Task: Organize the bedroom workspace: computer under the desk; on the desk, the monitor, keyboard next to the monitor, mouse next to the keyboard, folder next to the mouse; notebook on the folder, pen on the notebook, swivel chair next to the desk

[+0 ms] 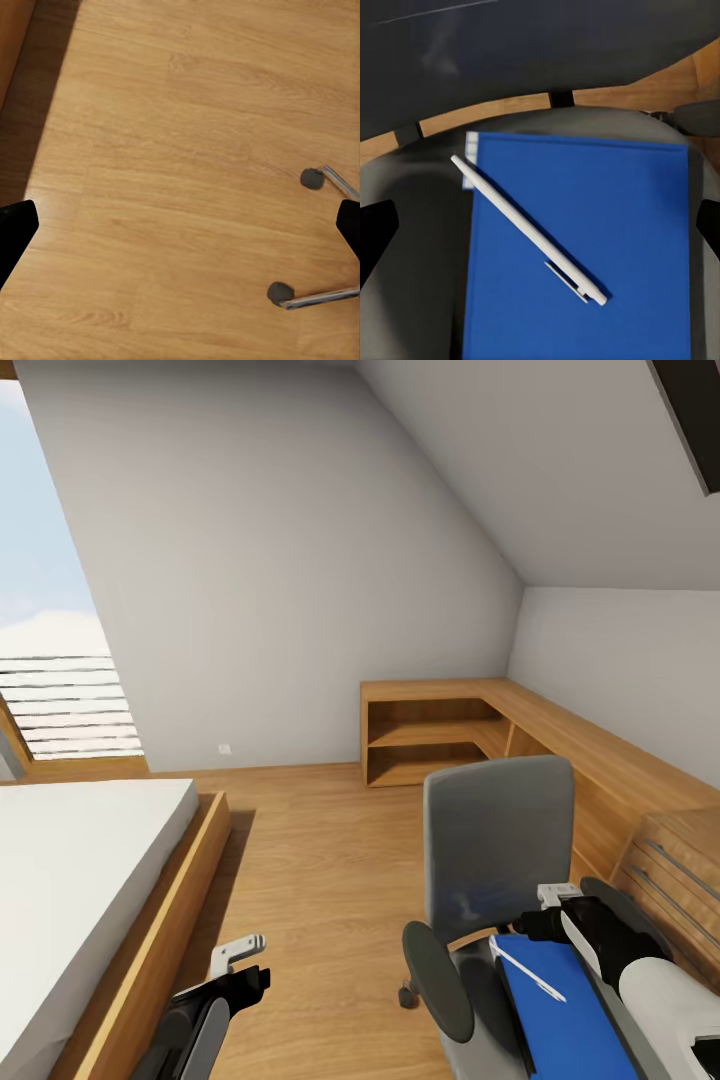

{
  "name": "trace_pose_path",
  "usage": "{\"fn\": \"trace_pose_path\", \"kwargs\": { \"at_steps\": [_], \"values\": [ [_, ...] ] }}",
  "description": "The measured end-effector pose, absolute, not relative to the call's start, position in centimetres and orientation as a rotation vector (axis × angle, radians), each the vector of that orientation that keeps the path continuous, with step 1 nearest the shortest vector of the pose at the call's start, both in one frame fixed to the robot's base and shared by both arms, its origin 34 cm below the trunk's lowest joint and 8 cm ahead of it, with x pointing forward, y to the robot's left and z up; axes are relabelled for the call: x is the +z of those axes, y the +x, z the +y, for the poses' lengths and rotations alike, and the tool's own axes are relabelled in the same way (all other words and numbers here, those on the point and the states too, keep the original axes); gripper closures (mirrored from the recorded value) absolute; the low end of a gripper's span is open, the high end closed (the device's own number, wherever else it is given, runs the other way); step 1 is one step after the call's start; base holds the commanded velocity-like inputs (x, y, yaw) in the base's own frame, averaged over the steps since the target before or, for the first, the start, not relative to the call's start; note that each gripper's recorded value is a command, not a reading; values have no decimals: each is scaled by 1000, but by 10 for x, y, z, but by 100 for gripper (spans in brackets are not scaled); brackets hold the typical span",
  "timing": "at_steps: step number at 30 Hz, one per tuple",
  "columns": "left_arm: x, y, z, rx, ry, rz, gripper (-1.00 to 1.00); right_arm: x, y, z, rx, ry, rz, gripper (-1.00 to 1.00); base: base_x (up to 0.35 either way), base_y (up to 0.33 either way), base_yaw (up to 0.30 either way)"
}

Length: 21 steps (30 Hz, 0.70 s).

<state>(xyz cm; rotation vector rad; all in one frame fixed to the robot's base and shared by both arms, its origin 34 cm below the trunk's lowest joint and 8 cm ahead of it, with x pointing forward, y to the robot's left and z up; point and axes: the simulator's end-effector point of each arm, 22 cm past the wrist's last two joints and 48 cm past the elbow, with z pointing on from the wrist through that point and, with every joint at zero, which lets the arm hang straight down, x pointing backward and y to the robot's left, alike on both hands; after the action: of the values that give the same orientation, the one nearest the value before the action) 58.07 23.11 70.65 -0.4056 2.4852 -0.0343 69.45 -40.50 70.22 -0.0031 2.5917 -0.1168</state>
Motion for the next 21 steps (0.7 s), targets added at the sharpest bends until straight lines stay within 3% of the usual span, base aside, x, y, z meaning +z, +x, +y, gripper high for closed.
{"fn": "trace_pose_path", "kwargs": {
  "at_steps": [21],
  "values": [
    [734,602,239,-58,-435,2379,-100,686,690,-407,-120,-7,2606,-100,0,0,0]
  ]
}}
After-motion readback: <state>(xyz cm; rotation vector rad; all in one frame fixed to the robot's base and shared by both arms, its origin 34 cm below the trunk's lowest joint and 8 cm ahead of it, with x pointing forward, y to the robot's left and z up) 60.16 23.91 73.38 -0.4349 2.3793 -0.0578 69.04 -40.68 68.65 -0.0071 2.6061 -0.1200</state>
